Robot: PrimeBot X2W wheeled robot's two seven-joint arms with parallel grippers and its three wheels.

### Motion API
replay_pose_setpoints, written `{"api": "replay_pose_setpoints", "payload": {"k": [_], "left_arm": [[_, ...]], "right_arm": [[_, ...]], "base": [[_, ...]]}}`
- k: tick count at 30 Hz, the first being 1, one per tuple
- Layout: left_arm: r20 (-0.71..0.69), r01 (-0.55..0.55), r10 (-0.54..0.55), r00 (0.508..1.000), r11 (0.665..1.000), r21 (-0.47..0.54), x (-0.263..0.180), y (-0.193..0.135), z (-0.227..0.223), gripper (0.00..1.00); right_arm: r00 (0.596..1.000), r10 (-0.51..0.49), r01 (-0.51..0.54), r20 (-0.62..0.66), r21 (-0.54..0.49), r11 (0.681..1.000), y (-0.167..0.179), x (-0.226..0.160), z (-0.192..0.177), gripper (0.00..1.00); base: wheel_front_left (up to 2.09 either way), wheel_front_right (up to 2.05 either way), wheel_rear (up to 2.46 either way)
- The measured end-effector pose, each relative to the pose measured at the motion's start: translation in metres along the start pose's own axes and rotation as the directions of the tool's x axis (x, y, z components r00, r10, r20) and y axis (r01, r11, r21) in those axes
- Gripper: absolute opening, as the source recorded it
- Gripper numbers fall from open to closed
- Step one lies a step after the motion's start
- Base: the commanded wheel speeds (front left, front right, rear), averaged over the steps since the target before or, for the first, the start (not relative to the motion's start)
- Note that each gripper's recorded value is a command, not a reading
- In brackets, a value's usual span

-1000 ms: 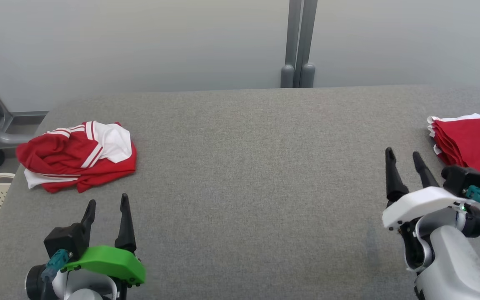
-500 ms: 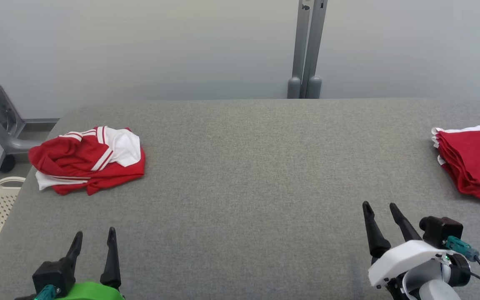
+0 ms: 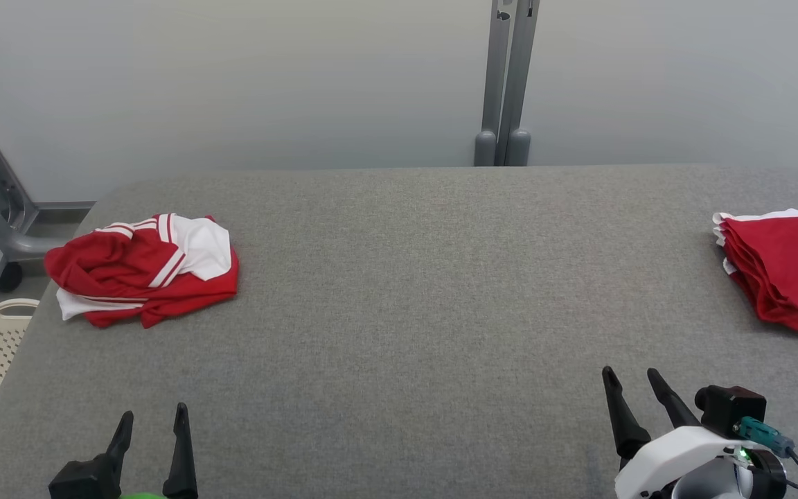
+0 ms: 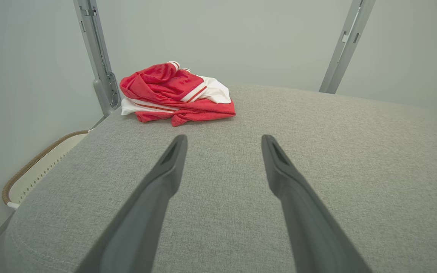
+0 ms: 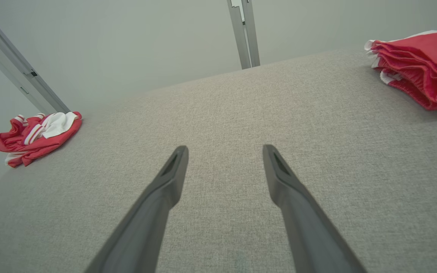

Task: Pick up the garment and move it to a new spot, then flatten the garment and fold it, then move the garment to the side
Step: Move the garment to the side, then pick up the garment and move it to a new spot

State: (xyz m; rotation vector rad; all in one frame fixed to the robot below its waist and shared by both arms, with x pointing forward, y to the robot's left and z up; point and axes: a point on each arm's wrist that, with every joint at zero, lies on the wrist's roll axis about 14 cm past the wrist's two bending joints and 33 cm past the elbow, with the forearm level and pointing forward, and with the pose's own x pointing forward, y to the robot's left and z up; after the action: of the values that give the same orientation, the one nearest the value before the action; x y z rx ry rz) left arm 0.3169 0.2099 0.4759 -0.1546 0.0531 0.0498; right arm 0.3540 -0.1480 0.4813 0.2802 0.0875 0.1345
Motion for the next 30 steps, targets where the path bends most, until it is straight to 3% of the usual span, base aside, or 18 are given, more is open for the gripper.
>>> {"api": "replay_pose_setpoints", "payload": {"k": [13,30], "left_arm": [[-0.007,-0.019,0.019,1.0,1.0,0.003,-0.007,0.006,-0.003,1.0],[-0.008,-0.209,0.209,0.978,0.978,0.006,-0.054,0.067,0.0,1.0]], "right_arm": [[1.0,0.026,-0.025,-0.016,0.005,1.0,0.008,0.004,-0.003,1.0],[0.972,0.216,-0.218,-0.092,-0.015,0.976,0.072,0.03,-0.025,1.0]], "base": [[0.0,0.0,0.0],[0.0,0.0,0.0]]}}
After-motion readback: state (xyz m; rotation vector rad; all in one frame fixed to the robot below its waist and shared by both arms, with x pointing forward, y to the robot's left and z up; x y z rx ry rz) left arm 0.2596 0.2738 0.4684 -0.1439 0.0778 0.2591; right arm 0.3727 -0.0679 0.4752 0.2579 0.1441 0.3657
